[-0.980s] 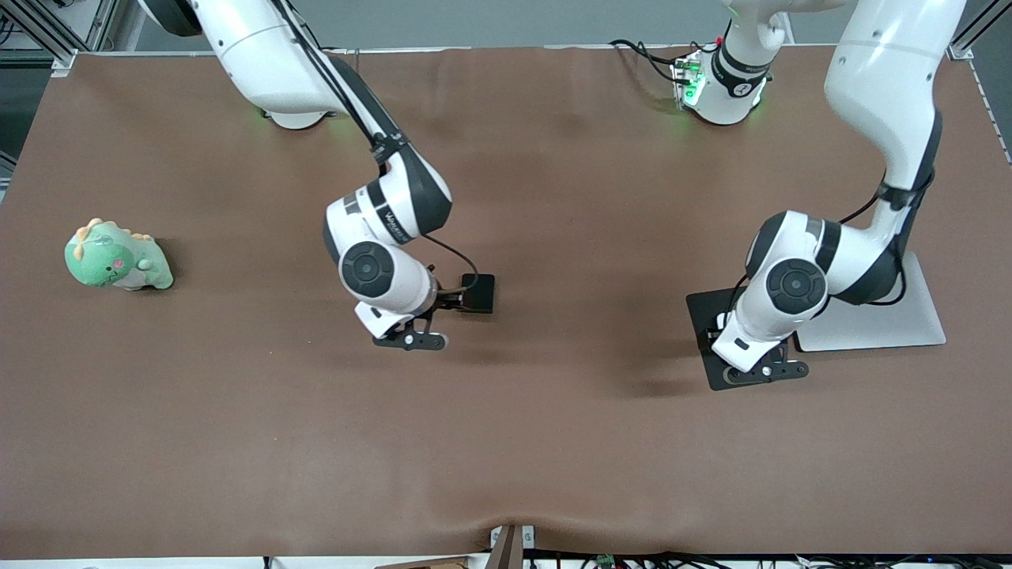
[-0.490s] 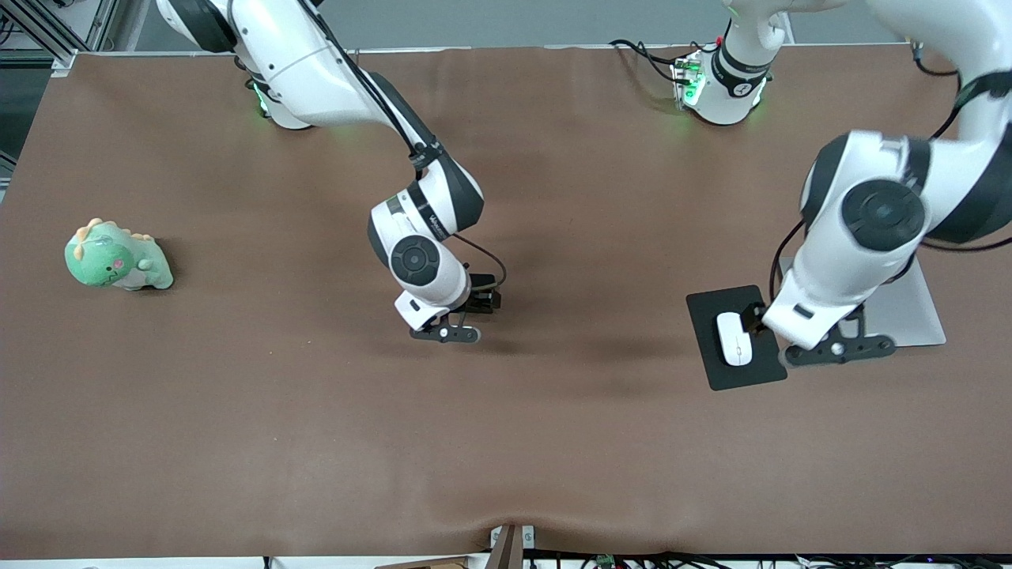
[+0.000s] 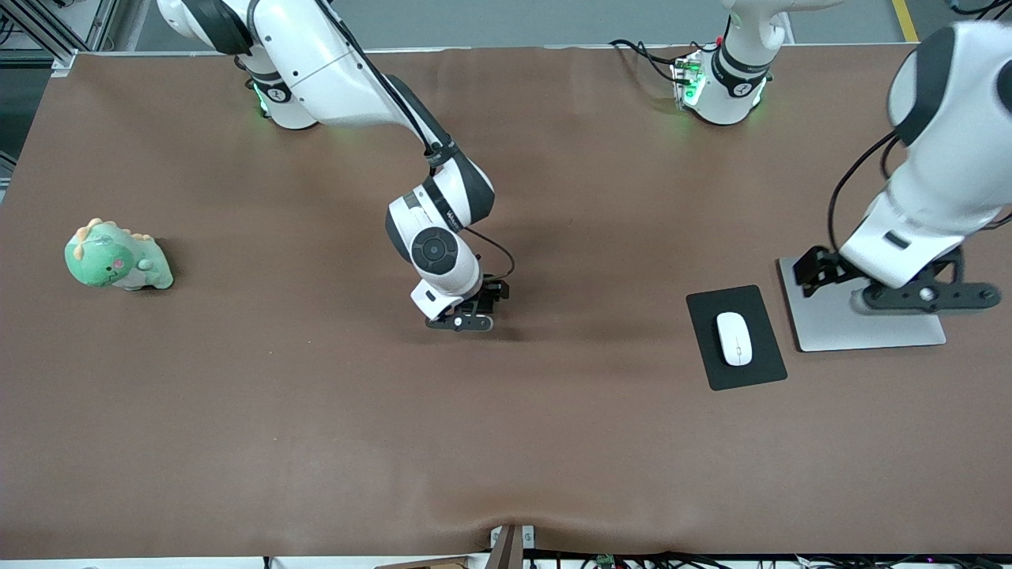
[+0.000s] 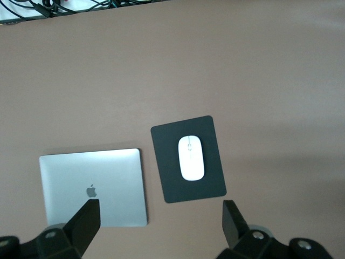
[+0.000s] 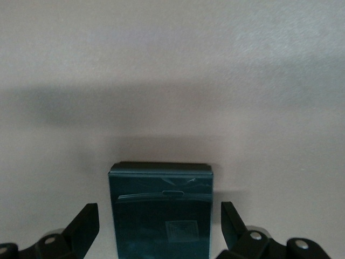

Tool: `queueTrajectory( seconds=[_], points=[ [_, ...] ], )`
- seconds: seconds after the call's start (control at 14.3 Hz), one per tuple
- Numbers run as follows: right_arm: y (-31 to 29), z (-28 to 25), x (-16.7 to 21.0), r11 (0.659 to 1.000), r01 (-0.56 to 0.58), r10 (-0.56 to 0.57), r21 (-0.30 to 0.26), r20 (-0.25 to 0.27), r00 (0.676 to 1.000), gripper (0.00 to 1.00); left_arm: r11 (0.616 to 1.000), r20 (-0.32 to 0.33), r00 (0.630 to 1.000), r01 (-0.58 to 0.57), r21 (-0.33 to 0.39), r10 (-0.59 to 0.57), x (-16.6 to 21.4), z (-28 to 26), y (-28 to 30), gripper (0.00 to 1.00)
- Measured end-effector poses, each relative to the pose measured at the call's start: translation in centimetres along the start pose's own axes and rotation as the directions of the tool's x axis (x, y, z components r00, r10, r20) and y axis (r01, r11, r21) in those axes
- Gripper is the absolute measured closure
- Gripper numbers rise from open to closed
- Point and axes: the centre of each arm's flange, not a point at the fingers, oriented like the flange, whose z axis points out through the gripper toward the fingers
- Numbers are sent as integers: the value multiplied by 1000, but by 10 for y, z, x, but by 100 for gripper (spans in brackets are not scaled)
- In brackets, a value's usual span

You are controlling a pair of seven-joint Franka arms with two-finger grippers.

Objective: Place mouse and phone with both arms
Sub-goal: 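Release the mouse on the pad while the right gripper grasps the phone, then carry the black phone with the right gripper toward the green plush toy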

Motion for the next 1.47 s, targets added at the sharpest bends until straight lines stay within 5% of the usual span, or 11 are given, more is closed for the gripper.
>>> queueTrajectory(
  seconds=[0.28, 0.42, 0.84, 1.26, 1.47],
  points=[
    [-3, 6, -8, 1000, 11, -11, -6, 2, 1000, 4, 1000, -24, 1000, -2, 11, 2, -13, -31, -4, 0],
    [-3, 6, -8, 1000, 19, -19, -14, -2, 1000, 21, 1000, -27, 1000, -4, 12, 4, -17, -39, -2, 0],
    [4, -2, 0, 998, 36, -37, -54, -14, 999, 21, 999, 9, 999, -45, 1, 45, -28, -45, 6, 0],
    [59, -56, 40, 995, -65, 68, -79, 44, 997, 21, 991, 102, 994, -19, -130, 33, -61, -54, -6, 0],
    [91, -76, 52, 991, -112, 116, -78, 56, 992, 21, 989, 90, 996, -1, -148, 14, -70, -70, 2, 0]
  ],
)
